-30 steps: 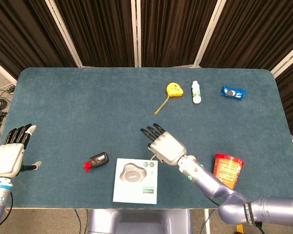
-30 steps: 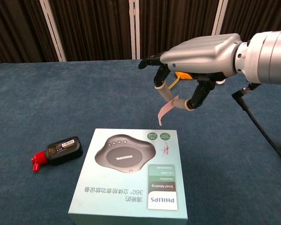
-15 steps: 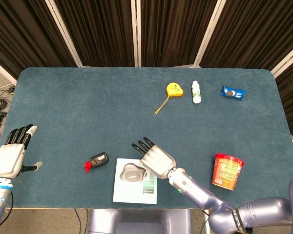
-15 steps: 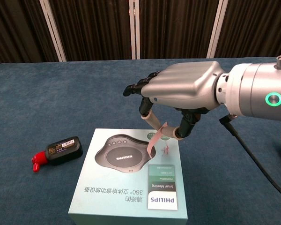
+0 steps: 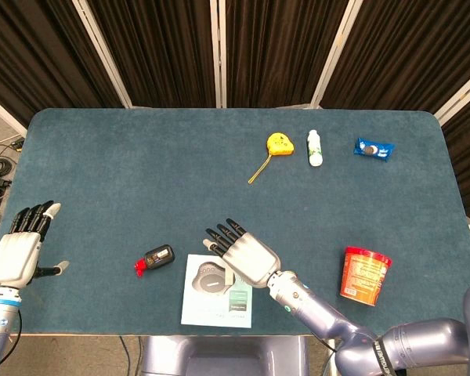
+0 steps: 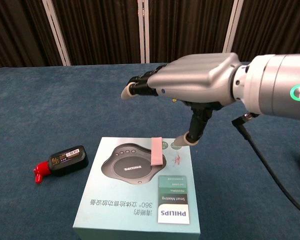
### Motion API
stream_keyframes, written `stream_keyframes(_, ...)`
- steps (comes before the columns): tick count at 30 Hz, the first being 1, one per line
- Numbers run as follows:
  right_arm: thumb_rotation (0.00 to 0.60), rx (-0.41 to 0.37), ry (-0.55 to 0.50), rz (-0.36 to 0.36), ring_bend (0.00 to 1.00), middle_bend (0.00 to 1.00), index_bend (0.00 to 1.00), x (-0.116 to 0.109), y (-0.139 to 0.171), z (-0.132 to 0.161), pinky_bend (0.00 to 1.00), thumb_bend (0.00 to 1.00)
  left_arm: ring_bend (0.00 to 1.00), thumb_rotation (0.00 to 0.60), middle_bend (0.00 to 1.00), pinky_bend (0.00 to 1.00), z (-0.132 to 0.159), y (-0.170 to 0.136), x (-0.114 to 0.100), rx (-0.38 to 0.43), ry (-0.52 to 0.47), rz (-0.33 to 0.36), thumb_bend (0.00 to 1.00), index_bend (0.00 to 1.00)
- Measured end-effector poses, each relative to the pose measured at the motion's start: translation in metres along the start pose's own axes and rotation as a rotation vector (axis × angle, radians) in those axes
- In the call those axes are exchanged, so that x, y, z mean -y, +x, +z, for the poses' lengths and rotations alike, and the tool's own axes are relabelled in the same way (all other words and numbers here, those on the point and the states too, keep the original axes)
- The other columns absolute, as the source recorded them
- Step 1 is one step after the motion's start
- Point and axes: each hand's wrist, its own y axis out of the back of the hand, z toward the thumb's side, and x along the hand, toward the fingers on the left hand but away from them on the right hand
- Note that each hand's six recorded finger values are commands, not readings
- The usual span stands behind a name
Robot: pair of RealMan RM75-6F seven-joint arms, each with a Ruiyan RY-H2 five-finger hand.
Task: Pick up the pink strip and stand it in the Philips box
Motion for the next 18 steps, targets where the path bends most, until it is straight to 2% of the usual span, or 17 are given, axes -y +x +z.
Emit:
stream_keyframes(5,0.600,0.031,0.016,-0.074,0.00,0.00,0.07,-0.014,0.010,-0.017,0.00,0.15,0.00,0.600,0.00,0.00,0.003,0.003,-0.002,0.026,-0.002,0.014,0.00,0.00)
stream_keyframes(11,0.600,0.053,0.039,-0.206,0.00,0.02,0.10,-0.024,0.031,-0.057,0.00,0.15,0.00,0.600,0.00,0.00,0.019,0.012,-0.002,0.104,0.017,-0.004,0.17,0.00)
stream_keyframes(15,0.600,0.082,0.052,-0.296,0.00,0.01,0.10,-0.019,0.058,-0.107,0.00,0.15,0.00,0.600,0.00,0.00,0.037,0.021,-0.002,0.179,0.034,-0.049,0.41,0.00)
stream_keyframes(18,0.600,0.142,0.059,-0.342,0.00,0.00,0.08,-0.009,0.091,-0.152,0.00,0.15,0.00,0.600,0.00,0.00,0.061,0.029,-0.001,0.276,0.060,-0.096,0.61,0.07)
